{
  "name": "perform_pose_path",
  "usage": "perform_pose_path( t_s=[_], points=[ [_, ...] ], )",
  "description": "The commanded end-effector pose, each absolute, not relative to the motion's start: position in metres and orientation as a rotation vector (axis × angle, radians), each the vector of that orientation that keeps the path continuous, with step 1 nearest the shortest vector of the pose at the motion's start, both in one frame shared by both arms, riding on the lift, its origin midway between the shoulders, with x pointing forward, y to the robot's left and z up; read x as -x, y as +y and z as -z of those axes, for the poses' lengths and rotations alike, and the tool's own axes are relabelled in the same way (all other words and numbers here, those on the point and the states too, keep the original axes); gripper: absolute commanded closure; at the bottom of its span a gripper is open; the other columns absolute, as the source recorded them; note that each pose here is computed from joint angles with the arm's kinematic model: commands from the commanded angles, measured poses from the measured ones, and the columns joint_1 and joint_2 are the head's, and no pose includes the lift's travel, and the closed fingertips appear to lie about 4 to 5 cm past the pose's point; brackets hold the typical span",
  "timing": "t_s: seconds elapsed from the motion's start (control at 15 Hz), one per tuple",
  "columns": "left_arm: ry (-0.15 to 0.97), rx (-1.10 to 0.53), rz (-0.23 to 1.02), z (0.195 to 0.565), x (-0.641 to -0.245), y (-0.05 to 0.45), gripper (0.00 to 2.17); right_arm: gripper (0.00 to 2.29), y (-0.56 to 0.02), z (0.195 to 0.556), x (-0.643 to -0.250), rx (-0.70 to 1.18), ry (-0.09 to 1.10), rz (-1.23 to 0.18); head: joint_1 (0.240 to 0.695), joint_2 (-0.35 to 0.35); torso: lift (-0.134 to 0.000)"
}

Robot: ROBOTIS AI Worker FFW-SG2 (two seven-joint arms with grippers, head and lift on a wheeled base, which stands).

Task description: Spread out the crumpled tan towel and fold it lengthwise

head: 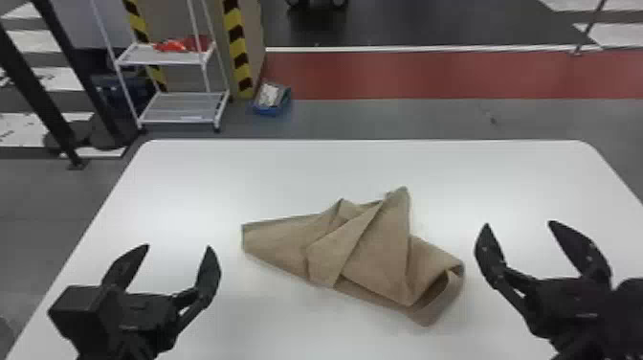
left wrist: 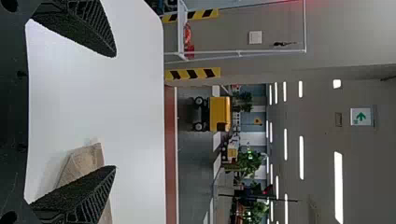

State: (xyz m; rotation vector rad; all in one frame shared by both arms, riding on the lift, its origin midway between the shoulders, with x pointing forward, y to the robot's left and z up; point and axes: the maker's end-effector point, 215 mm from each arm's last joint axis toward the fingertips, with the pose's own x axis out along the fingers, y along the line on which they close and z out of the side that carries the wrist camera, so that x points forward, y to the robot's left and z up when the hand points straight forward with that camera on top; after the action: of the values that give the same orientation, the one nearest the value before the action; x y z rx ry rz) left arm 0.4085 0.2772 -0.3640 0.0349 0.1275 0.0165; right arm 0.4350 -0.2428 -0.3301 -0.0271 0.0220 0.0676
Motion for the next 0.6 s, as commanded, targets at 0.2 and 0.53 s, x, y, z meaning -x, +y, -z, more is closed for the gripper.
perform_pose_path(
  t_s=[0.2, 0.53],
  points=[
    [0.141, -0.034, -0.01, 0.372, -0.409, 0.276, 0.03, 0.09, -0.272, 0.359, -0.433, 0.07, 0.069, -0.021, 0.695, 0.041, -0.12],
    [0.157, -0.08, 0.281, 0.384, -0.418, 0.211, 0.14, 0.09, -0.328, 0.36, -0.421, 0.058, 0.064, 0.073, 0.695, -0.08, -0.12]
  ],
)
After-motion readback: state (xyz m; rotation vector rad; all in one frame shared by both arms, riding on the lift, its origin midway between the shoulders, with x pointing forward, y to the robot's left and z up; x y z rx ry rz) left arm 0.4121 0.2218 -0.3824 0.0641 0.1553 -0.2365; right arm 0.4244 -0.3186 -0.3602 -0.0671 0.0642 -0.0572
